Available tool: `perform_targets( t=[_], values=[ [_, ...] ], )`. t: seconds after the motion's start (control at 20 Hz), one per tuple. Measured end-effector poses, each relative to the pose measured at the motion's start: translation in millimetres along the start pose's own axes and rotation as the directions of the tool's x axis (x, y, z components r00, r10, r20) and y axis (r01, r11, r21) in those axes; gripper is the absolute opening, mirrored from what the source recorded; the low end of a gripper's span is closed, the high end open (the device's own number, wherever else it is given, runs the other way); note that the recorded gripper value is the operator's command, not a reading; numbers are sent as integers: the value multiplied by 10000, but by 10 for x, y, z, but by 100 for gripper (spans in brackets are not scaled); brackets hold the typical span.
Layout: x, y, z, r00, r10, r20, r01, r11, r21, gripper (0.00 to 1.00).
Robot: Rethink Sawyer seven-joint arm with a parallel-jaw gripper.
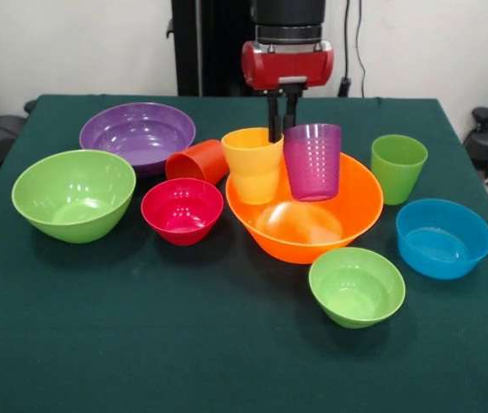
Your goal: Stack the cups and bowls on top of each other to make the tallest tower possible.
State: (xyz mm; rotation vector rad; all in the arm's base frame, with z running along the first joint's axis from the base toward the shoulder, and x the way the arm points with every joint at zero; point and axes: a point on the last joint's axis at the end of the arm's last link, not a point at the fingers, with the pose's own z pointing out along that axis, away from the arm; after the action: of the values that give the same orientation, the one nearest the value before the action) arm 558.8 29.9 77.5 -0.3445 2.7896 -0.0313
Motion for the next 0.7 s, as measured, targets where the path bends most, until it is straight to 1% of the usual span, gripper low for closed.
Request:
perform_targets(
  t=[0.2, 0.4, 0.7],
  values=[
    [53, -55, 38, 9999, 128, 3, -128, 9999, 91, 0],
    [130, -100, 116, 9997, 171, -153, -167, 9996, 237, 0],
    [233, -70, 284, 9996, 90, -269, -81, 9994, 324, 0]
  ],
)
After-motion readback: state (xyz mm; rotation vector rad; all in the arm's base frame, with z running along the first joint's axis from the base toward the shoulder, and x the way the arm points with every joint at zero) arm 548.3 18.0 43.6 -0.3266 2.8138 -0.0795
